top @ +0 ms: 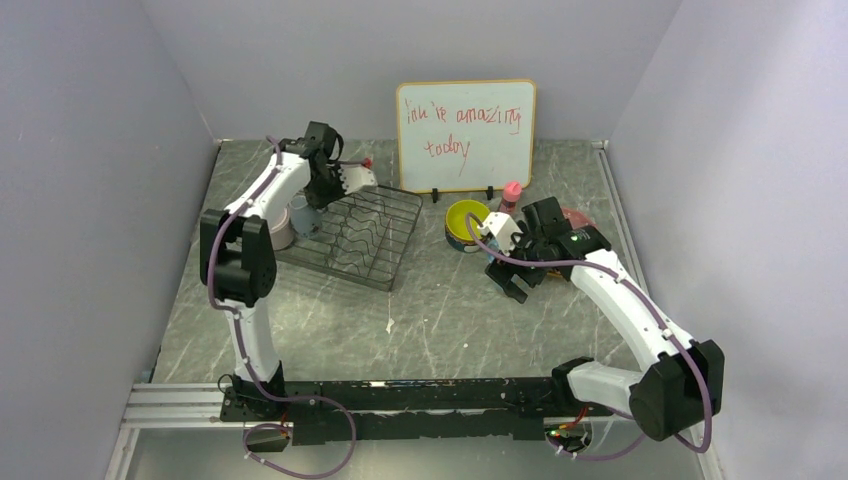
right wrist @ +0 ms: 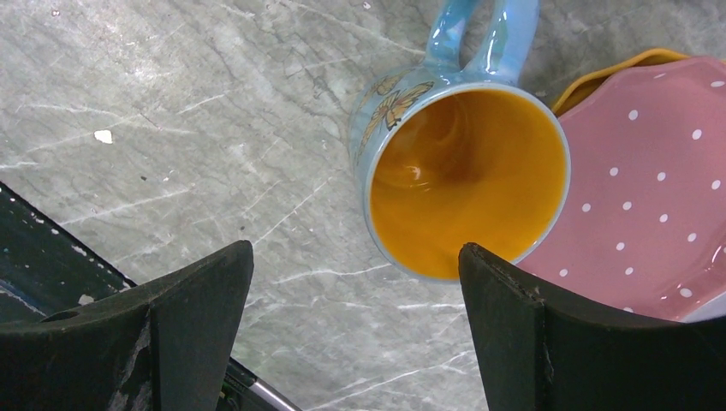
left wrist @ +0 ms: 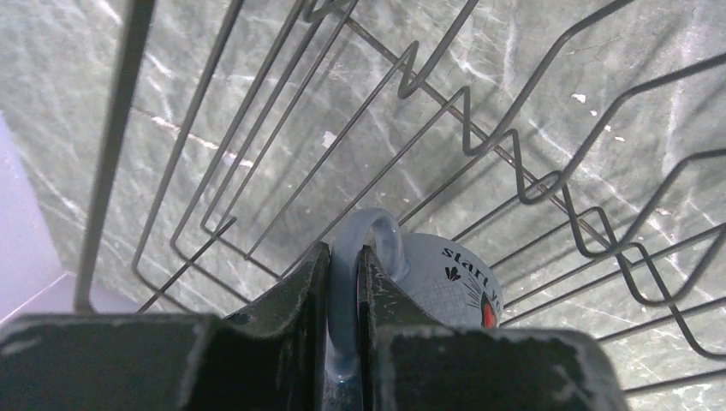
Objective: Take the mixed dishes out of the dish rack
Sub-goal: Pick up the cup from the dish rack.
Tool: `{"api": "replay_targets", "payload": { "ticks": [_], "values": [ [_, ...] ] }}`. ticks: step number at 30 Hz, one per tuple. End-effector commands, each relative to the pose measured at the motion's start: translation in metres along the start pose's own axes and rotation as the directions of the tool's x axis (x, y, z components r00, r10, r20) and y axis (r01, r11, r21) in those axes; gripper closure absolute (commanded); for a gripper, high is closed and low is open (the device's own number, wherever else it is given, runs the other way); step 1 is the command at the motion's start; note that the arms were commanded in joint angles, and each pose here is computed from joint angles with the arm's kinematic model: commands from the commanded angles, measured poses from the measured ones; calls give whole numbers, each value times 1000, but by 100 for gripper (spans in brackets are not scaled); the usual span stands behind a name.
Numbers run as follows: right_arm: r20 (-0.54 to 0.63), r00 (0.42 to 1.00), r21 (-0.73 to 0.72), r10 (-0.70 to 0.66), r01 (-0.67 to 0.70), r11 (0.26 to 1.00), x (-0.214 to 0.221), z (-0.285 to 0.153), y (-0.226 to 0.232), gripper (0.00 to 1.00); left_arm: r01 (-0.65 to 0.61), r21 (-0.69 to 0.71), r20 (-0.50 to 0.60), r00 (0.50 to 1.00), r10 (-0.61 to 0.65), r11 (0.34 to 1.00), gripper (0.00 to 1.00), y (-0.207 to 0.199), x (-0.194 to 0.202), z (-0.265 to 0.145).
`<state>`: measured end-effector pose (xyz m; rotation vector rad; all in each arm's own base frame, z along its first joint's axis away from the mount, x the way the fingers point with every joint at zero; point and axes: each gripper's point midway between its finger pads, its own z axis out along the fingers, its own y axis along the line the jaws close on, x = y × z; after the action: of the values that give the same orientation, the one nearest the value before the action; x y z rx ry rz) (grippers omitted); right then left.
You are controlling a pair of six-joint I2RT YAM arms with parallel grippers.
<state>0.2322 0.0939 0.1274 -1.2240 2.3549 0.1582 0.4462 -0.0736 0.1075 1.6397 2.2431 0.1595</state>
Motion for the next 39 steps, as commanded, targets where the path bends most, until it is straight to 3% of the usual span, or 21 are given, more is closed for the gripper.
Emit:
{"api": "replay_targets", "payload": {
  "ticks": [1,12,22,28,33,39],
  "values": [
    [65,998,18,-10,9,1000,-23,-8,-10,7,13,-102,42,999,-9,995,97,14,-7,-43],
    [147,988,31,-43,38,999,-58,-24,-22,8,115,-191,199,977,-76,975,97,28,-25,-82],
    [326,942,55,-83,69,996,-112,-52,-31,7,308,-208,419,886,-200,928,97,46,-49,-134],
    [454,886,46,-90,77,996,-149,-73,-32,7,459,-135,546,774,-320,878,97,49,-61,-162],
    [561,825,20,-70,71,997,-182,-91,-31,7,550,29,647,627,-435,835,97,36,-82,-183],
    [717,697,-68,-3,75,995,-225,-118,-19,8,552,274,702,446,-556,788,97,6,-111,-209]
  ]
}}
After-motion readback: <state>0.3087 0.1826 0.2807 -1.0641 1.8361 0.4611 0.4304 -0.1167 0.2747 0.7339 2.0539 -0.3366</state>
